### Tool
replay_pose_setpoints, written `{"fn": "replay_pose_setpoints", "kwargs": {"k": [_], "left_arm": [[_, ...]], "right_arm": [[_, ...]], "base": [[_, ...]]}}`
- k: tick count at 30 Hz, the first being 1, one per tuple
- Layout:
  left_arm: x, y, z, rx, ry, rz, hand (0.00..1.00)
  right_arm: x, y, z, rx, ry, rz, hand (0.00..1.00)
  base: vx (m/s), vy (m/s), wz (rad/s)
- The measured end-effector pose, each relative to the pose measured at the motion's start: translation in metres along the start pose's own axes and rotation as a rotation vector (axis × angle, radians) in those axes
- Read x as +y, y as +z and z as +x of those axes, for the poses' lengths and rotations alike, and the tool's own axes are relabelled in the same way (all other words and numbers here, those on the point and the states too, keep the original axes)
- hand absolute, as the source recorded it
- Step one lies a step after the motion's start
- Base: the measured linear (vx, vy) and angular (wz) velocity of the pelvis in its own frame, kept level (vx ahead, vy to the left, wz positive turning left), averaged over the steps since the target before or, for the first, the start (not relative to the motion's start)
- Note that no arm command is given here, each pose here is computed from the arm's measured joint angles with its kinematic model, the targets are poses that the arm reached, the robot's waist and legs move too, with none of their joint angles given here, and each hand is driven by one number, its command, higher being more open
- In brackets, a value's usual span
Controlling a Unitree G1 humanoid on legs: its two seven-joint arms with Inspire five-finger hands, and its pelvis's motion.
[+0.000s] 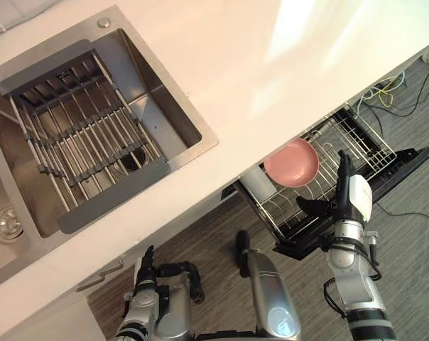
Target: Walk over to the sink, pick up the cup, carry it to the dishwasher, place the cup inside the dishwasher, then close the dishwasher door
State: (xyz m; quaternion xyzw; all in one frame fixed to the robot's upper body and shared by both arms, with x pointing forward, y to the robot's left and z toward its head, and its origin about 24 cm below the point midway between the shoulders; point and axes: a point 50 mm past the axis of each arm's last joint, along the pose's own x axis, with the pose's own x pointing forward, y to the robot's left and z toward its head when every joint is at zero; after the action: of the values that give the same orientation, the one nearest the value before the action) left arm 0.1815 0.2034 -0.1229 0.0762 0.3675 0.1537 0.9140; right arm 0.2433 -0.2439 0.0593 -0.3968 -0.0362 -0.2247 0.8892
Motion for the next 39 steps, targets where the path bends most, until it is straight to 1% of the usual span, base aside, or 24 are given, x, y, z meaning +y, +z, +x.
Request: {"fn": "replay_pose_setpoints", "kwargs": {"k": [4, 10, 12, 17, 20, 23, 28, 32, 36, 39], "left_arm": [[0.002, -0.010, -0.002, 0.029, -0.007, 0.031, 1.00], [0.001, -0.033, -0.012, 0.095, -0.027, 0.067, 1.00], [0.002, -0.041, -0.015, 0.135, -0.021, 0.063, 1.00], [0.003, -0.054, -0.020, 0.190, -0.041, 0.067, 1.00], [0.004, -0.060, -0.023, 0.221, -0.051, 0.059, 1.00], [0.003, -0.076, -0.032, 0.270, -0.048, 0.040, 1.00], [-0.004, -0.087, -0.042, 0.303, -0.036, -0.019, 1.00], [-0.008, -0.090, -0.045, 0.306, -0.034, -0.037, 1.00], [-0.009, -0.088, -0.045, 0.302, -0.029, -0.048, 1.00], [-0.009, -0.089, -0.045, 0.304, -0.027, -0.054, 1.00]], "right_arm": [[-0.017, 0.006, -0.008, -0.039, -0.061, 0.025, 1.00], [-0.039, 0.003, -0.036, -0.004, -0.173, 0.091, 1.00], [-0.043, 0.000, -0.045, 0.019, -0.199, 0.120, 1.00], [-0.042, -0.015, -0.064, 0.162, -0.262, 0.285, 1.00], [-0.037, -0.028, -0.074, 0.255, -0.285, 0.462, 1.00], [-0.018, -0.050, -0.090, 0.424, -0.265, 0.662, 1.00], [0.001, -0.077, -0.123, 0.631, -0.233, 0.790, 1.00], [0.016, -0.093, -0.142, 0.765, -0.221, 0.906, 1.00], [0.026, -0.099, -0.152, 0.826, -0.194, 0.954, 1.00], [0.037, -0.098, -0.156, 0.850, -0.144, 0.990, 1.00]], "base": [[0.08, 0.031, -0.16], [0.11, 0.058, -0.15], [0.11, 0.056, -0.08], [0.04, 0.033, 0.01], [0.00, 0.000, 0.00], [-0.02, -0.054, -0.10], [-0.02, -0.054, -0.05], [-0.04, -0.078, 0.01], [0.01, -0.050, -0.04], [0.00, 0.000, 0.00]]}}
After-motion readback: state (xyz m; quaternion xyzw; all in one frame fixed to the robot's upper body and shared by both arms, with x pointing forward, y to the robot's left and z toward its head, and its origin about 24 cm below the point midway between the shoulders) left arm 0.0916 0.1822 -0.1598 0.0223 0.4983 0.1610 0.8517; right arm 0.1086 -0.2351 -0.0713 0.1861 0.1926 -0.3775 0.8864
